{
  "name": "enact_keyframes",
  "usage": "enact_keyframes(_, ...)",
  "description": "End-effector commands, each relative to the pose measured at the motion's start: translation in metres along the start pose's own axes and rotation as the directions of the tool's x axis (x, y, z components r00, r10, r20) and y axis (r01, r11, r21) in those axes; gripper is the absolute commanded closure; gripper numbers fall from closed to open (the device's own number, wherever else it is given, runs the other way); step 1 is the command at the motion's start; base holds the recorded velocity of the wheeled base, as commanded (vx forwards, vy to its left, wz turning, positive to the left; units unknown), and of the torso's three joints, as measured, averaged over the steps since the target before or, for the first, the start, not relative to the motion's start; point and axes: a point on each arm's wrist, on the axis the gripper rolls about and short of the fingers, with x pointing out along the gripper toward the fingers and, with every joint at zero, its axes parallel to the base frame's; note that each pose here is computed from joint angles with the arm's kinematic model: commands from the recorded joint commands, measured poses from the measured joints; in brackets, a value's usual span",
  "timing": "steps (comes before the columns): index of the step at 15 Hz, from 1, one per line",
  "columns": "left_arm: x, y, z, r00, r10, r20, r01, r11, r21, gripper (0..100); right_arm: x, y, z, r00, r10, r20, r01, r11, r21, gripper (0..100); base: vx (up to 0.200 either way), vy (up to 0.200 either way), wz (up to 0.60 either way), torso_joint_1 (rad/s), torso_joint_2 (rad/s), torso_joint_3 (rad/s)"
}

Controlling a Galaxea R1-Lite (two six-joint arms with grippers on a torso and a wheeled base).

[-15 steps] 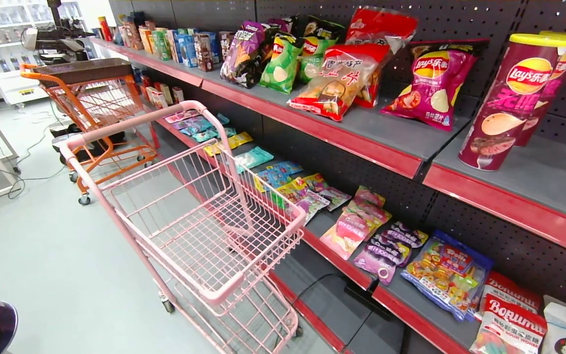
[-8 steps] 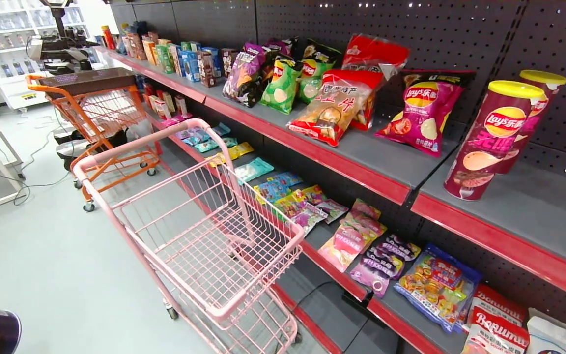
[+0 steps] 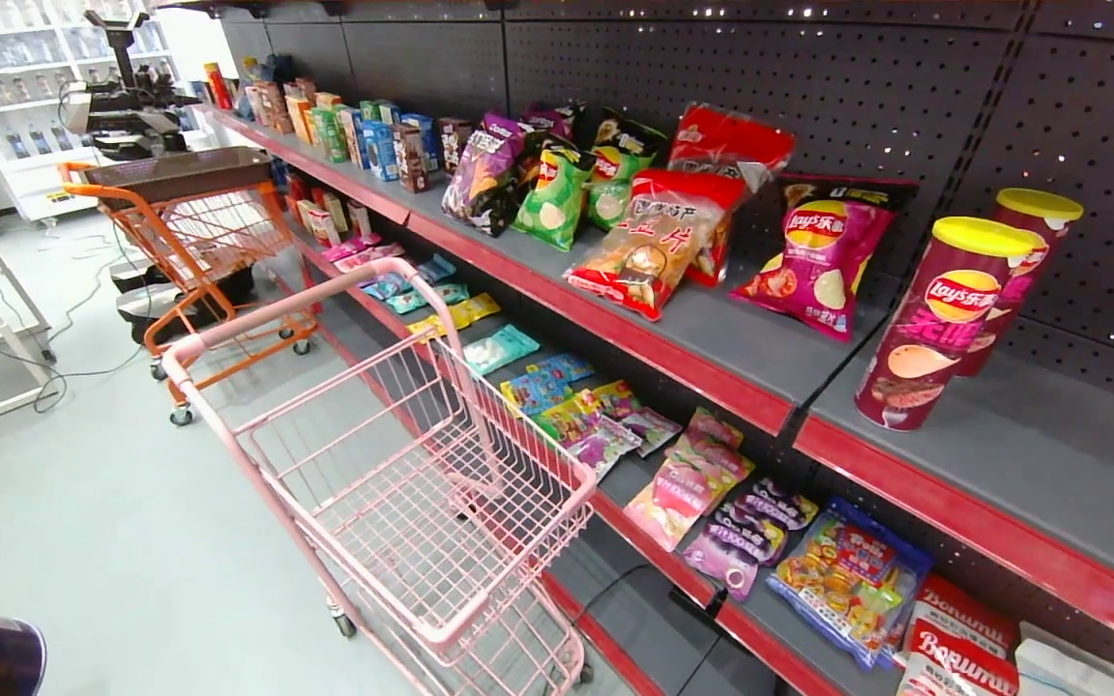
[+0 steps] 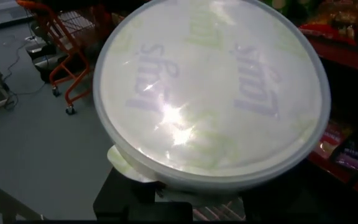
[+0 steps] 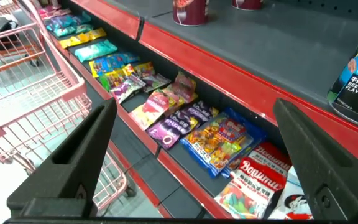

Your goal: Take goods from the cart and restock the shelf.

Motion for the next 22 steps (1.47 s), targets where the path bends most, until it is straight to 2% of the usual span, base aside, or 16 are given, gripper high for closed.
enact_keyframes(1, 0.000, 0.000, 0.000, 1.000, 0.001, -0.002, -0.001, 1.000, 0.000, 100, 0.000, 0.000, 0.000, 1.000, 0.000, 0.000, 0.000, 1.000, 0.000, 0, 0.000, 0.000, -0.60, 0.022, -0.03, -0.027)
enact_keyframes(4, 0.000, 0.000, 0.000, 1.000, -0.007, 0.000, 0.007, 1.000, 0.029, 100, 0.000, 0.000, 0.000, 1.000, 0.000, 0.000, 0.000, 1.000, 0.000, 0, 0.000, 0.000, -0.60, 0.007, -0.01, -0.006)
enact_keyframes(7, 0.000, -0.001, -0.002, 1.000, -0.028, -0.002, 0.029, 0.999, 0.041, 100, 0.000, 0.000, 0.000, 1.000, 0.000, 0.000, 0.000, 1.000, 0.000, 0, 0.000, 0.000, -0.60, 0.009, 0.00, -0.001)
enact_keyframes(14, -0.001, -0.001, -0.007, 0.999, -0.032, -0.003, 0.032, 0.998, 0.046, 100, 0.000, 0.000, 0.000, 1.000, 0.000, 0.000, 0.000, 1.000, 0.000, 0, 0.000, 0.000, -0.60, 0.004, 0.00, 0.002)
enact_keyframes(17, -0.003, -0.001, -0.013, 1.000, -0.030, -0.005, 0.030, 0.997, 0.074, 100, 0.000, 0.000, 0.000, 1.000, 0.000, 0.000, 0.000, 1.000, 0.000, 0, 0.000, 0.000, -0.60, 0.001, 0.00, 0.002)
enact_keyframes(22, -0.002, -0.001, -0.016, 0.999, -0.031, -0.015, 0.032, 0.996, 0.080, 100, 0.000, 0.000, 0.000, 1.000, 0.000, 0.000, 0.000, 1.000, 0.000, 0, 0.000, 0.000, -0.60, 0.003, 0.00, 0.000)
